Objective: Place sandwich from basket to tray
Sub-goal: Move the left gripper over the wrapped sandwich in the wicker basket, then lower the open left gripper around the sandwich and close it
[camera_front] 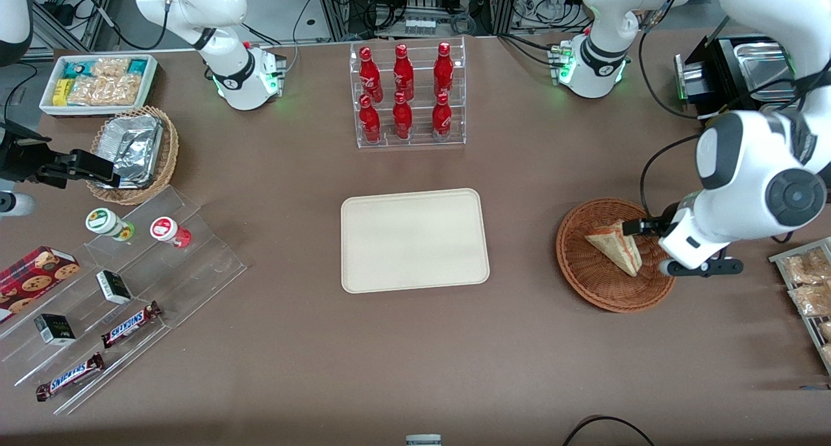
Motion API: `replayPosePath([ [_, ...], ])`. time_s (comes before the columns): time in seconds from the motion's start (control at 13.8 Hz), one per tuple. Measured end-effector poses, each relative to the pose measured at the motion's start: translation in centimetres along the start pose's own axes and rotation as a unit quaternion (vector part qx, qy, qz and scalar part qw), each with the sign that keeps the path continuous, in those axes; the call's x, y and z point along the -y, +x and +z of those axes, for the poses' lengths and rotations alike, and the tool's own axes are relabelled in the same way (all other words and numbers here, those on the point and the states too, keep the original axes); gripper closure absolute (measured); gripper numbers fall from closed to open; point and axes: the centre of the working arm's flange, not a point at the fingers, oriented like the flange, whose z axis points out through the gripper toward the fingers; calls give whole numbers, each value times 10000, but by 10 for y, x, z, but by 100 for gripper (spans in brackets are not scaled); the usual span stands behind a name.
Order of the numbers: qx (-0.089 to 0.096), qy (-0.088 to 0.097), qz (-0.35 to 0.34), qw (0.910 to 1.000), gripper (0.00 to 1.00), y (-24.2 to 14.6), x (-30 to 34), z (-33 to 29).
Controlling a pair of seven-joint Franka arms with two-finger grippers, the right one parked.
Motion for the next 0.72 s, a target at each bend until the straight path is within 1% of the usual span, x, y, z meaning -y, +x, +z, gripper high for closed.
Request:
replayPosePath([
  [0.07, 7, -4, -83, 10000, 0, 3, 1, 5],
  [0.22, -47, -13, -475, 9989, 0, 4, 3, 12],
  [0.36, -182, -39, -906, 9957, 0, 3, 3, 20],
  [0.43, -284, -61, -1105, 9935, 0, 0, 3, 24],
  [0.58, -565, -131, -1511, 9868, 0, -13, 3, 32],
  [0.72, -807, -221, -2014, 9759, 0, -31, 5, 41],
])
